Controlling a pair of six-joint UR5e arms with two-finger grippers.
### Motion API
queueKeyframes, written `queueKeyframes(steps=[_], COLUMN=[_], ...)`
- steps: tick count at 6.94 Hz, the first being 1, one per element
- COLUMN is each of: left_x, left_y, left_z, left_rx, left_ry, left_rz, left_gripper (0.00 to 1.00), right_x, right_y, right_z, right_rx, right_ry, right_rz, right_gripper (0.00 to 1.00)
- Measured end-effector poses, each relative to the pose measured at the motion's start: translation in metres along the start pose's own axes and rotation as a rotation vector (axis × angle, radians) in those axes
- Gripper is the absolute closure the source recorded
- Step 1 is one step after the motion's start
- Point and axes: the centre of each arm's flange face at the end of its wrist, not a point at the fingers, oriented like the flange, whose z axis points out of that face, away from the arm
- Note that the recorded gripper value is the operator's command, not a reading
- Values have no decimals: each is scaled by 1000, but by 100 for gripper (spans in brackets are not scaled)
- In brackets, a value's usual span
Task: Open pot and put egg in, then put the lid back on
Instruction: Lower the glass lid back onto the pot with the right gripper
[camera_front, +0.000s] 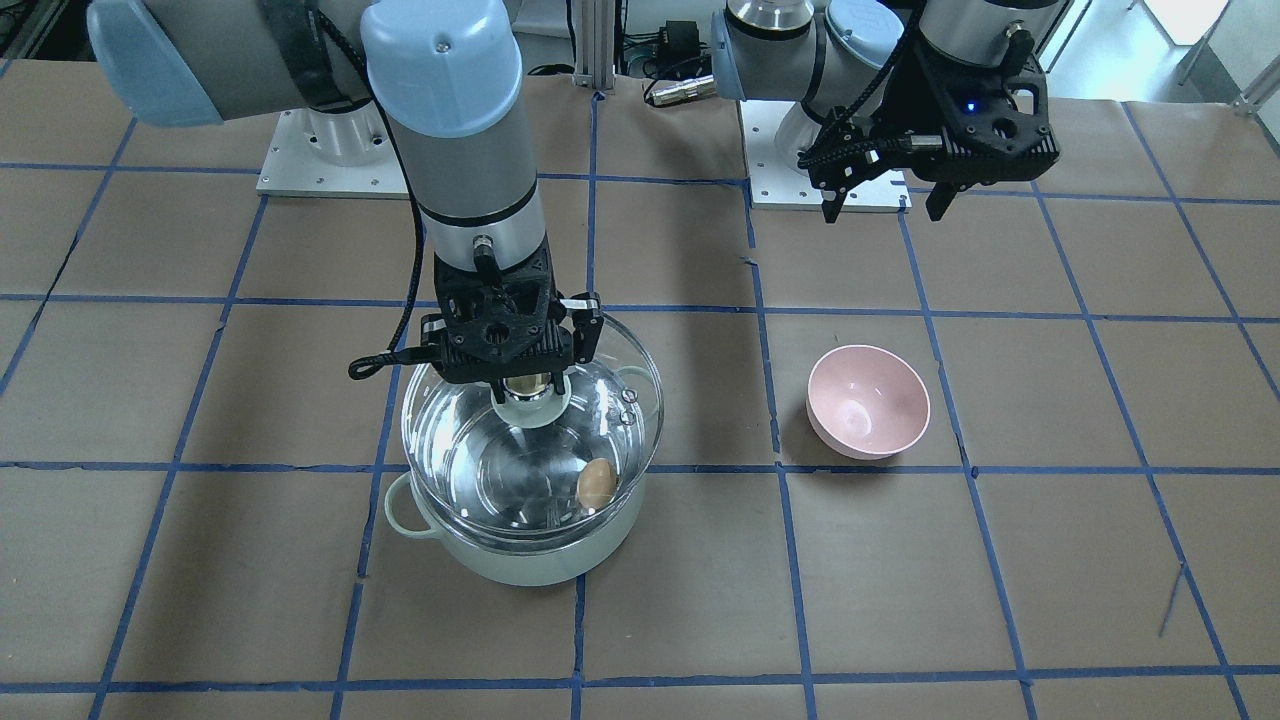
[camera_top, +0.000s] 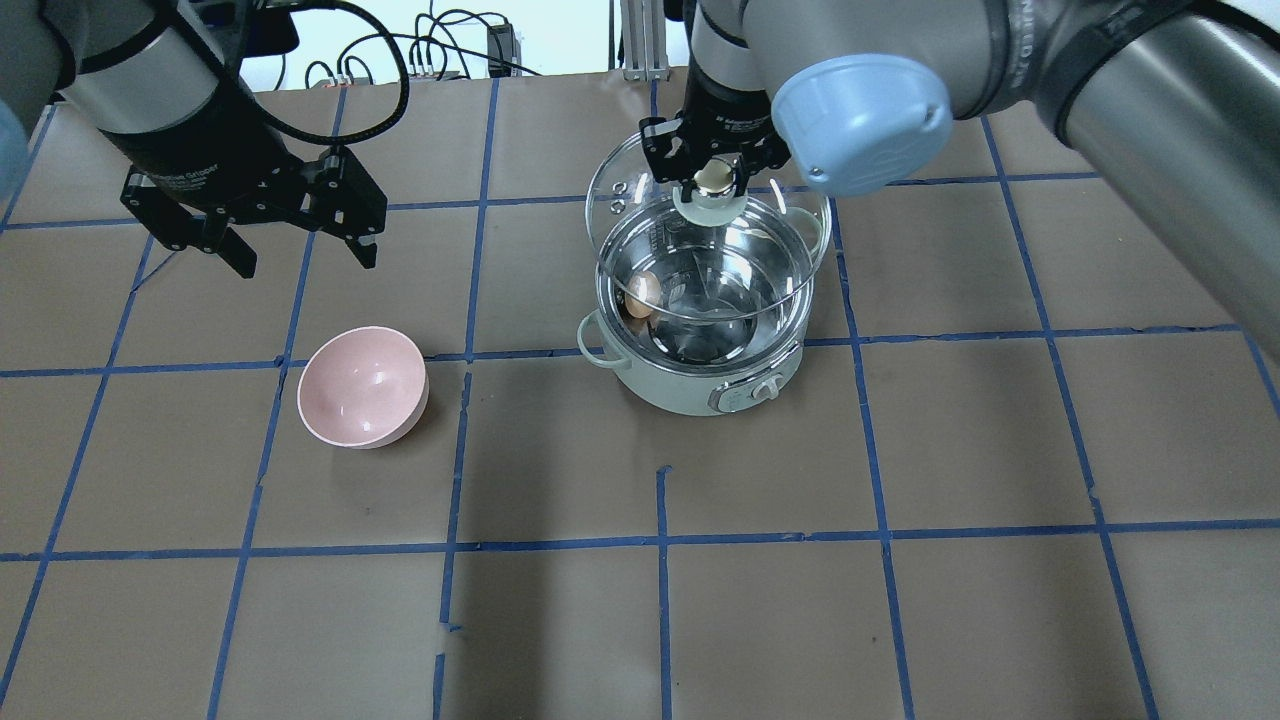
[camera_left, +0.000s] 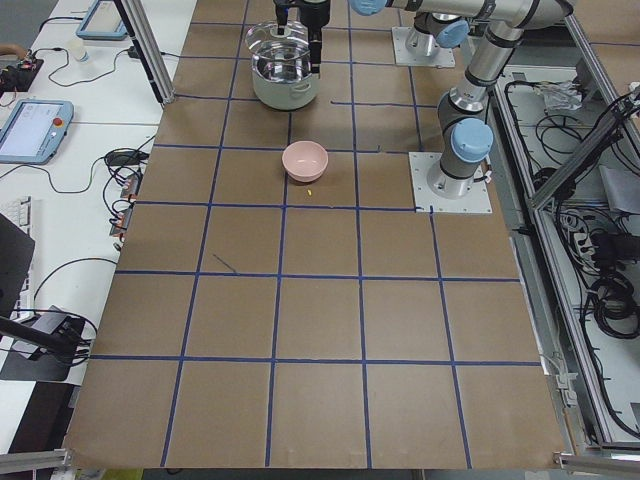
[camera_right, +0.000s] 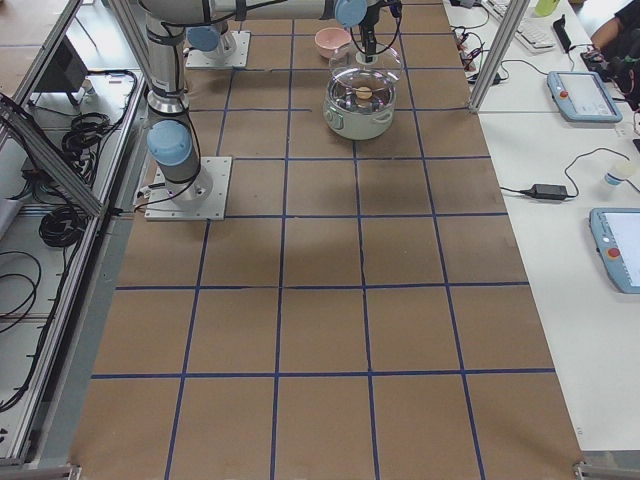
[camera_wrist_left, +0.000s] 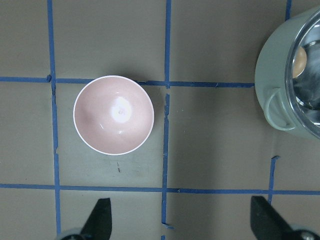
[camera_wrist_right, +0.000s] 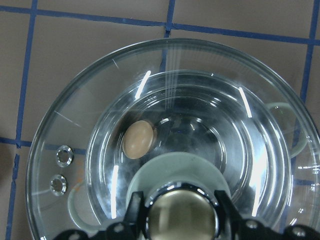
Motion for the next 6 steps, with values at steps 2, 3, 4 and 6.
queueKeyframes(steps=[2, 3, 4, 6], left_x=[-4, -6, -7, -7], left_y=[-7, -9, -11, -13], left_z=[-3, -5, -7, -12], left_rx=[4, 9, 14, 23], left_ry=[-14, -10, -2, 9], left_rz=[56, 78, 85, 85], left_gripper=[2, 2, 2, 1], right_x=[-6, -5, -5, -5], right_y=[-1, -2, -3, -5], right_z=[22, 28, 32, 33], right_rx=[-31, -39, -43, -21], right_ry=[6, 13, 18, 17], right_rz=[-8, -11, -14, -20], right_gripper=[71, 69, 69, 69])
